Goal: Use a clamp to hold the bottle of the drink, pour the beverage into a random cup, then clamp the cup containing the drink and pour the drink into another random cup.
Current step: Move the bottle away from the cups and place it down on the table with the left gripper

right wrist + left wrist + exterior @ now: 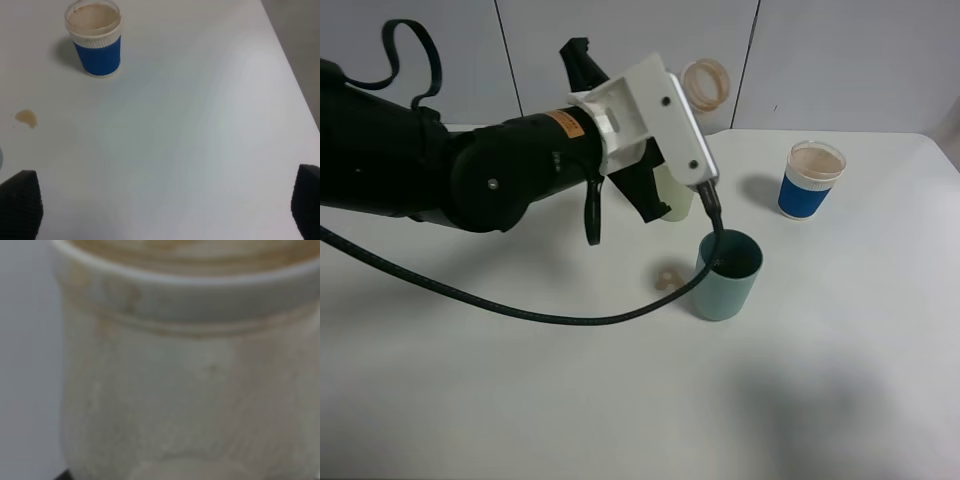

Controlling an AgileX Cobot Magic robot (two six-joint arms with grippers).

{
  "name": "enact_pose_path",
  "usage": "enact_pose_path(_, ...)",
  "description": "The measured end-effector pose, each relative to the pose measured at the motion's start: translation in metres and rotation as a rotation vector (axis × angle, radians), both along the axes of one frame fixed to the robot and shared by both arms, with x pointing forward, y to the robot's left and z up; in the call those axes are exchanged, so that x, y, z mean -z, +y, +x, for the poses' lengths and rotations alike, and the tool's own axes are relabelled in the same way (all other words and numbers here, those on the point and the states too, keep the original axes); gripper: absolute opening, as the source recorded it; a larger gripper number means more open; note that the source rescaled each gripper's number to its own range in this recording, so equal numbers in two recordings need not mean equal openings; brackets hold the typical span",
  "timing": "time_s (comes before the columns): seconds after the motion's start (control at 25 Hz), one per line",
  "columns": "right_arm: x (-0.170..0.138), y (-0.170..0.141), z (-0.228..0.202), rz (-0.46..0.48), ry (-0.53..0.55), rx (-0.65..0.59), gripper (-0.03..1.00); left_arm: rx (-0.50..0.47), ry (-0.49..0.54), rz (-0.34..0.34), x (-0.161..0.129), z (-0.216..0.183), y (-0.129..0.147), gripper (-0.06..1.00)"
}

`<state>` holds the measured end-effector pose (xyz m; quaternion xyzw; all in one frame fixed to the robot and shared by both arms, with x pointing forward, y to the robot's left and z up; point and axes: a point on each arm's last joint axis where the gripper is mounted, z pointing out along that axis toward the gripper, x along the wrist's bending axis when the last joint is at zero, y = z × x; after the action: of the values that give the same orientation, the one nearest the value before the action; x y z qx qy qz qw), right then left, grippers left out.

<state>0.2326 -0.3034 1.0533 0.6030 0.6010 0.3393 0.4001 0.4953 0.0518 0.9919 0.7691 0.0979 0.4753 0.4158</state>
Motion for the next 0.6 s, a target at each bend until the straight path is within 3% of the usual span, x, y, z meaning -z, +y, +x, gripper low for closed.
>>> enact_pose_path(0.4,0.000,0.000,0.000,0.000,0.000,0.000,1.00,-0.137,0.296,-0.256,0.030,0.016,0.086,0.01)
enact_pose_path(0.6,0.000,0.000,0.000,0.000,0.000,0.000,1.00,-0.207,0.358,-0.355,0.041,0.022,0.128,0.01)
